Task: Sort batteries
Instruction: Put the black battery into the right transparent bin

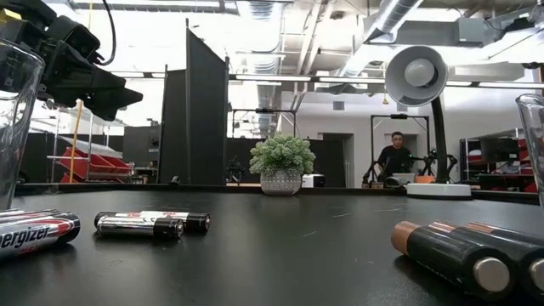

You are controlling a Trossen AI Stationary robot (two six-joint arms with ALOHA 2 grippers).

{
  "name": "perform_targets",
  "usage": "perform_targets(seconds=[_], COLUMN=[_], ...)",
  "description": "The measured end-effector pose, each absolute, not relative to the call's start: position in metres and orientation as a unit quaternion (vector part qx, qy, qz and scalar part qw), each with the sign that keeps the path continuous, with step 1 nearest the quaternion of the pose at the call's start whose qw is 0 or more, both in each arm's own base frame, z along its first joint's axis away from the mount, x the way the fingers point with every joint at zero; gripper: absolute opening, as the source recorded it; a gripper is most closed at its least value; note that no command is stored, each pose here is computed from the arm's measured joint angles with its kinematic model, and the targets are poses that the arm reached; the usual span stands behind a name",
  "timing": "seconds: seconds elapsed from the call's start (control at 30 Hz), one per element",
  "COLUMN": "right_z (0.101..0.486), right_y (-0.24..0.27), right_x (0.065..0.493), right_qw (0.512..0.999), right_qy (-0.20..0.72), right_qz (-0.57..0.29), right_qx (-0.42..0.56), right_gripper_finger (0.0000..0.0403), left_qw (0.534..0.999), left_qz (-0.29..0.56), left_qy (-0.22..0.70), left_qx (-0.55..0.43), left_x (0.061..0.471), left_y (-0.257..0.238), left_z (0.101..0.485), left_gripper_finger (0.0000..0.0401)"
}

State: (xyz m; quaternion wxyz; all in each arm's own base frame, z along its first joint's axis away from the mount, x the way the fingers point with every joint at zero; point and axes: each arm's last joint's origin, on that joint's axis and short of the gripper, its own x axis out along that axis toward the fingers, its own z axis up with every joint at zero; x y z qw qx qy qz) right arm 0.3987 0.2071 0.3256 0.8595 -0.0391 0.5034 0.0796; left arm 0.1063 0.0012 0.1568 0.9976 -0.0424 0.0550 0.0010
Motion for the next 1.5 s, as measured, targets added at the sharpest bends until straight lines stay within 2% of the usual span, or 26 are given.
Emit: perform_targets(seconds=[0.2, 0.53, 0.97, 1.17, 1.5], right_z=[0.318, 0.312, 0.316, 0.312, 0.323], right_y=[0.206, 0.228, 0.287, 0.302, 0.274], right_x=[0.388, 0.346, 0.296, 0.28, 0.269], right_qw=[0.832, 0.777, 0.784, 0.802, 0.82], right_qy=[0.555, 0.62, 0.578, 0.548, 0.524], right_qz=[0.027, -0.108, -0.179, -0.195, -0.209], right_qx=[0.003, 0.033, 0.139, 0.132, 0.09], right_gripper_finger=[0.0008, 0.0008, 0.0008, 0.0008, 0.0008], left_qw=[0.998, 0.998, 0.998, 0.998, 0.998], left_qz=[0.001, 0.001, 0.001, 0.0, 0.0], left_qy=[0.055, 0.055, 0.055, 0.055, 0.055], left_qx=[-0.044, -0.044, -0.042, -0.031, -0.033], left_x=[0.106, 0.106, 0.106, 0.106, 0.106], left_y=[0.001, 0.001, 0.001, 0.001, 0.001], left_z=[0.157, 0.157, 0.157, 0.157, 0.157], left_gripper_finger=[0.02, 0.02, 0.02, 0.02, 0.02])
